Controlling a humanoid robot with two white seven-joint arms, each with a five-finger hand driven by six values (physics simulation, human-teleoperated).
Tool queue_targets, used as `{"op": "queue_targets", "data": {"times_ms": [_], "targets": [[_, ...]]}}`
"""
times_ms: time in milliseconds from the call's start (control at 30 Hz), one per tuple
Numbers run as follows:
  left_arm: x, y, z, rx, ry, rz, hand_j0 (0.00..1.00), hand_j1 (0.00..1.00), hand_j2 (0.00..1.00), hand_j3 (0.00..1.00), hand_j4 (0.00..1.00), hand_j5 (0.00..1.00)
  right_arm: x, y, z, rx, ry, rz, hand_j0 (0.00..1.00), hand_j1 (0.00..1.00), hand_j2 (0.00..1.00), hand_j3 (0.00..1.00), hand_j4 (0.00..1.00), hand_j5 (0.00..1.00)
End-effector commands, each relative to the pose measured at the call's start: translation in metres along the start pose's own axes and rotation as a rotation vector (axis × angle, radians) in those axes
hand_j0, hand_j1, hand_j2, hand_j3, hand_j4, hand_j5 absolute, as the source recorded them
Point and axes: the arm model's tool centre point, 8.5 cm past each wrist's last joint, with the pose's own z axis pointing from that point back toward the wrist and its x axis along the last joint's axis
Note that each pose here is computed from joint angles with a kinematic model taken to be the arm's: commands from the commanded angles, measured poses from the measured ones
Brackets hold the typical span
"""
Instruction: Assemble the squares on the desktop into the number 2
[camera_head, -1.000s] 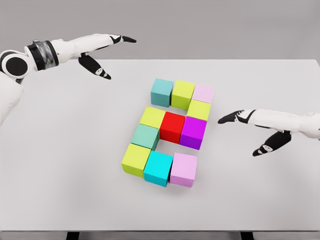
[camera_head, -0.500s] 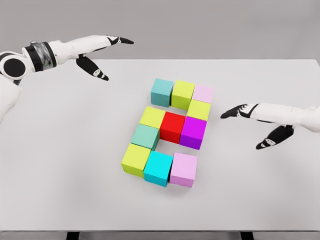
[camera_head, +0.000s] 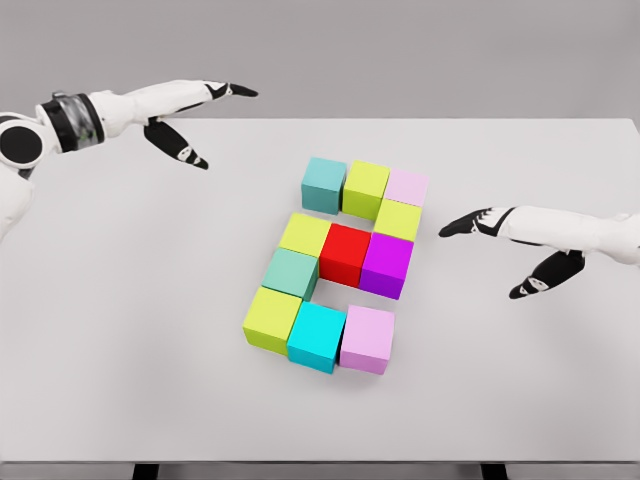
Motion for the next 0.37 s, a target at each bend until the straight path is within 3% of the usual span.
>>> {"op": "queue_targets", "data": {"times_ms": [0, 100, 333], "targets": [[-0.006, 0.001, 0.008, 0.004, 0.019, 0.007, 1.00, 1.00, 1.00, 1.00, 1.00, 1.00, 0.000, -0.001, 0.001, -0.006, -0.001, -0.006, 1.00, 1.00, 1.00, 1.00, 1.00, 1.00], [-0.016, -0.019, 0.016, -0.018, 0.041, 0.036, 1.00, 1.00, 1.00, 1.00, 1.00, 1.00, 0.000, -0.001, 0.000, -0.006, -0.001, -0.005, 1.00, 1.00, 1.00, 1.00, 1.00, 1.00], [-0.028, -0.027, 0.032, -0.029, 0.078, 0.046, 1.00, 1.00, 1.00, 1.00, 1.00, 1.00, 0.001, -0.001, 0.000, -0.004, -0.001, -0.002, 1.00, 1.00, 1.00, 1.00, 1.00, 1.00]]}}
